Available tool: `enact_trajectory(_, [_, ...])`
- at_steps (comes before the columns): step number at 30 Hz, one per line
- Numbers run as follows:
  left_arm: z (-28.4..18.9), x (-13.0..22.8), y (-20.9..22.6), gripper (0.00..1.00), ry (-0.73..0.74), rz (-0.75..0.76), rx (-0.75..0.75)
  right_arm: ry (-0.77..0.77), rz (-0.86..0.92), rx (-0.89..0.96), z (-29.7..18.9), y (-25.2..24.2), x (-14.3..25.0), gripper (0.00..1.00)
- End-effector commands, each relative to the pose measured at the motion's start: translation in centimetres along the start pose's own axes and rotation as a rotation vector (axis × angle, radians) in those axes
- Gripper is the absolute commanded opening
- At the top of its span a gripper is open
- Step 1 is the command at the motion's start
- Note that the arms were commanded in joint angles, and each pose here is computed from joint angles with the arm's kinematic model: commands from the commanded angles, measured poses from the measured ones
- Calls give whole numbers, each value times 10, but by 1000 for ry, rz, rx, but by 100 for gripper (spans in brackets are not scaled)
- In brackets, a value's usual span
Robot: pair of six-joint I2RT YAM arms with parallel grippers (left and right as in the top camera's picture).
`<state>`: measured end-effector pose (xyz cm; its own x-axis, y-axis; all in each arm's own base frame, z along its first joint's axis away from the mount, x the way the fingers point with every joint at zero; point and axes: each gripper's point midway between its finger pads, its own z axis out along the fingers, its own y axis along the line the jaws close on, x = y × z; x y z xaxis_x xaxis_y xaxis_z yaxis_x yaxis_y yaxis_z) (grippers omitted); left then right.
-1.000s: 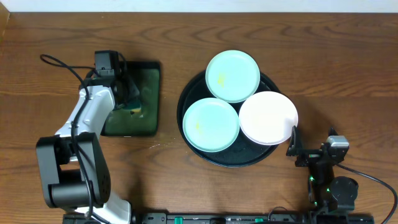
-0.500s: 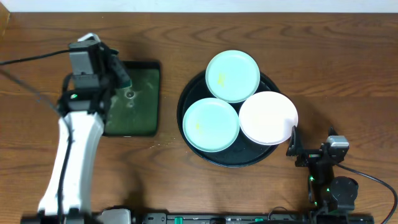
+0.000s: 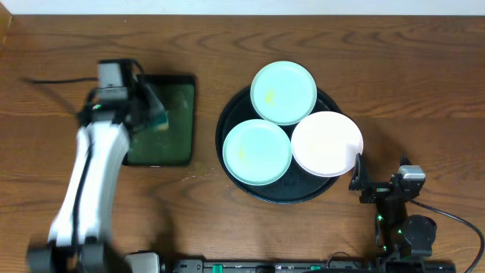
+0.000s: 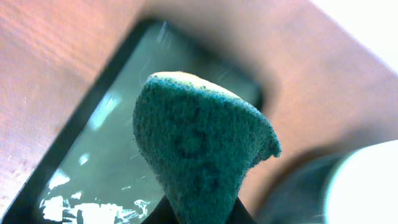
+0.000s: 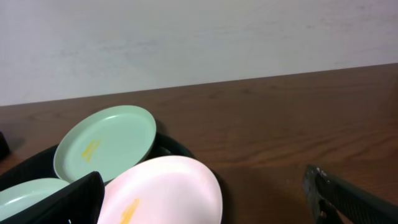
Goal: Clean dirty plates on tray and stack at the side
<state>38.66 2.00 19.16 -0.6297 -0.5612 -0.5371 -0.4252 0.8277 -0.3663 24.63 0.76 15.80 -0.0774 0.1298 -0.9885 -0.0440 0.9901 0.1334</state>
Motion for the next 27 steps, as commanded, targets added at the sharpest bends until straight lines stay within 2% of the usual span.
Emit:
enact_trajectory(1, [-49,-12,-22,8,-80,-164,99,1,-7,-4,0,1,1,99])
enact_trajectory(4, [-64,5,-35,7,-53,-145,128,1,-7,-4,0,1,1,99])
enact_trajectory(7, [-62,36,-54,8,36,-82,147,-2,-16,25,0,-4,0,99])
enact_trajectory(13, [-30,114,-108,8,246,103,186,-29,-10,48,0,-8,-6,99])
enact_trajectory(19, [11,187,-120,7,424,219,105,-47,-14,7,0,0,-11,99])
enact_trajectory(21, [22,201,-119,7,457,240,81,-93,-9,-4,-1,2,-22,99])
enact_trajectory(25, [41,217,-116,7,494,256,48,-314,-9,-139,-14,27,-76,99])
enact_trajectory(27, [50,223,-114,7,511,257,35,-426,-21,-146,-26,30,-105,99])
